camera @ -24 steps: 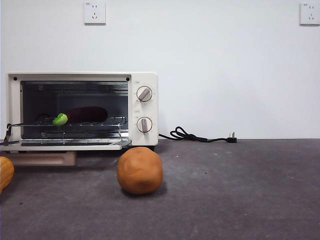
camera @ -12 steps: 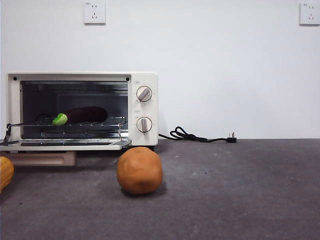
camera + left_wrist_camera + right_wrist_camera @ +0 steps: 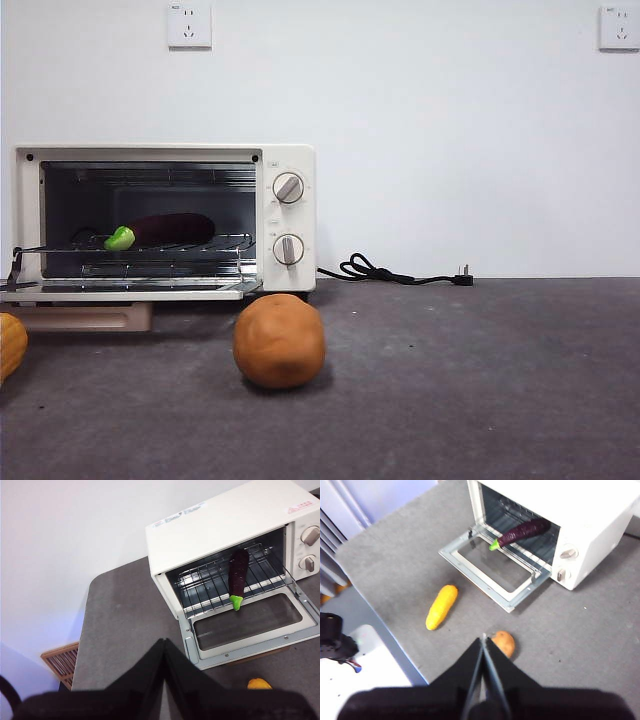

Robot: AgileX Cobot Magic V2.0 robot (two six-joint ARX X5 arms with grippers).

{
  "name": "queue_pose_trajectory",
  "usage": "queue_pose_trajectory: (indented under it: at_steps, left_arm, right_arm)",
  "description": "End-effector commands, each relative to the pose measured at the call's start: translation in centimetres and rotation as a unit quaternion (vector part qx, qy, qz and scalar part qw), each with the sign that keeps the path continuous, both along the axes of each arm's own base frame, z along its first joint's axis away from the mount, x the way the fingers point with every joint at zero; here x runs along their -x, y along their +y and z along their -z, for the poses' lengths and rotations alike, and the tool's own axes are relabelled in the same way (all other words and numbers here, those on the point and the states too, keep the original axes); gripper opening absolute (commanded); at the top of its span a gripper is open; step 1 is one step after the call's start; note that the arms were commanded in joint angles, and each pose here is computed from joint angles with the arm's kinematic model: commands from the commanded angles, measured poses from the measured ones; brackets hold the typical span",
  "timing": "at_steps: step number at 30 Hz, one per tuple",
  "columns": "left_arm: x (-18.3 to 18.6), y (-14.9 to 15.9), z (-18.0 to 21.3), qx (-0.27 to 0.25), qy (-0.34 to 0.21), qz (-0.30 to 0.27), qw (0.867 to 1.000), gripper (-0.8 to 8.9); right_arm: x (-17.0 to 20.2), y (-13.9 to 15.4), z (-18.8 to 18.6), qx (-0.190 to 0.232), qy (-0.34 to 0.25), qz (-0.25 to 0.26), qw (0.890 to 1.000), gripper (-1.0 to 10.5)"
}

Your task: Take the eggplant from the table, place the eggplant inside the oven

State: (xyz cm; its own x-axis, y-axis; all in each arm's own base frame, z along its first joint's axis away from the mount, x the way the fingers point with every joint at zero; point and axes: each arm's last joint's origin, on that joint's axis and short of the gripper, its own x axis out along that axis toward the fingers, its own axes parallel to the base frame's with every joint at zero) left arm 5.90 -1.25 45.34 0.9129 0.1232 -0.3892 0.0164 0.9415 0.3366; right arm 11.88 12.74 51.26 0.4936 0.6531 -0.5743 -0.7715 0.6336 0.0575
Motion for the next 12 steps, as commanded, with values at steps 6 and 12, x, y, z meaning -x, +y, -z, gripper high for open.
queue_pose_trajectory:
  at_steps: [6, 12]
  left_arm:
    - [-0.4, -0.2, 0.6, 0.039, 0.016, 0.011, 0.999, -0.08]
    - [-0.8, -0.1, 0.8, 0.049, 0.022, 0.011, 0.998, -0.09]
  right_arm:
    - [3.2, -3.3, -1.2, -0.031, -0.029, -0.007, 0.999, -0.1]
    - [6.0, -6.2, -2.0, -0.065, -0.061, -0.007, 0.996, -0.1]
